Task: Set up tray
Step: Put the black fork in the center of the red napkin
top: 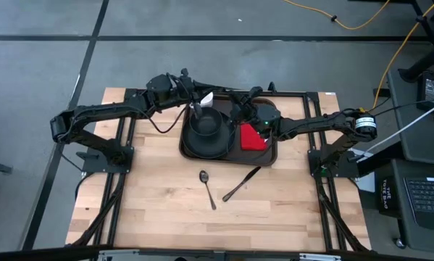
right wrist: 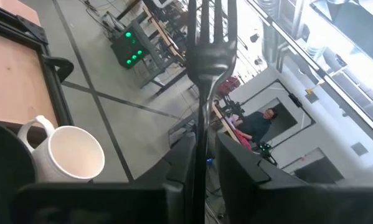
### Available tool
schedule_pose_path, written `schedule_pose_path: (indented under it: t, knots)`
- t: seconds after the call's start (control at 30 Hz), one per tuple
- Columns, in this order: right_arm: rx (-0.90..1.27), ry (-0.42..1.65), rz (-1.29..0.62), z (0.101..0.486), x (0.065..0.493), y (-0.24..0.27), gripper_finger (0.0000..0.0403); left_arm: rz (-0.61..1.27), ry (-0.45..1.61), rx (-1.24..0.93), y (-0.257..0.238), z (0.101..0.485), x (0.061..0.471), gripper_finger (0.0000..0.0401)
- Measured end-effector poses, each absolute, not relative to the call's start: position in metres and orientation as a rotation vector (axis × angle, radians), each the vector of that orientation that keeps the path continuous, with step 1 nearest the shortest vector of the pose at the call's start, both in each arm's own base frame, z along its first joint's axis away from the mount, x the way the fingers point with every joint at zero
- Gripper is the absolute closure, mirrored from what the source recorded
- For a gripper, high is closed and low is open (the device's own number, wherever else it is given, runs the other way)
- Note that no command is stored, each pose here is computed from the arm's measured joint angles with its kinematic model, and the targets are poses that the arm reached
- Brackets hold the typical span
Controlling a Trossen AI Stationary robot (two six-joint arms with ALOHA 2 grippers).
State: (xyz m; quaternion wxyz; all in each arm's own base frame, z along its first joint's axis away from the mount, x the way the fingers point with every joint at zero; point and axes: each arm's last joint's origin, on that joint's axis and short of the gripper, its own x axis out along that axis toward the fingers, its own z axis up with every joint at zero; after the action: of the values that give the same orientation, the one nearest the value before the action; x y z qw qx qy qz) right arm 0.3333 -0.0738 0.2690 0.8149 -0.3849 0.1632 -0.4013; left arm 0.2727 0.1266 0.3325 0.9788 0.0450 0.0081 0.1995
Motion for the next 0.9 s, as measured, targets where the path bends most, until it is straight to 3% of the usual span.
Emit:
schedule_pose_path:
  t: [0.33, 0.6, 0.9]
  knots:
    - [-0.819, 0.351, -0.863, 0.2690, 0.3332, -0.0739, 0.0340, 0.417, 0.022, 0.086, 0.1269, 0.3319, 0.2726, 0.0398]
    - [-0.818, 0.351, -0.864, 0.2690, 0.3331, -0.0740, 0.0390, 0.415, 0.023, 0.087, 0.1269, 0.3318, 0.2726, 0.0398]
    - [-0.783, 0.335, -0.866, 0.2685, 0.3333, -0.0740, 0.0390, 0.411, 0.024, 0.089, 0.1268, 0.3317, 0.2726, 0.0398]
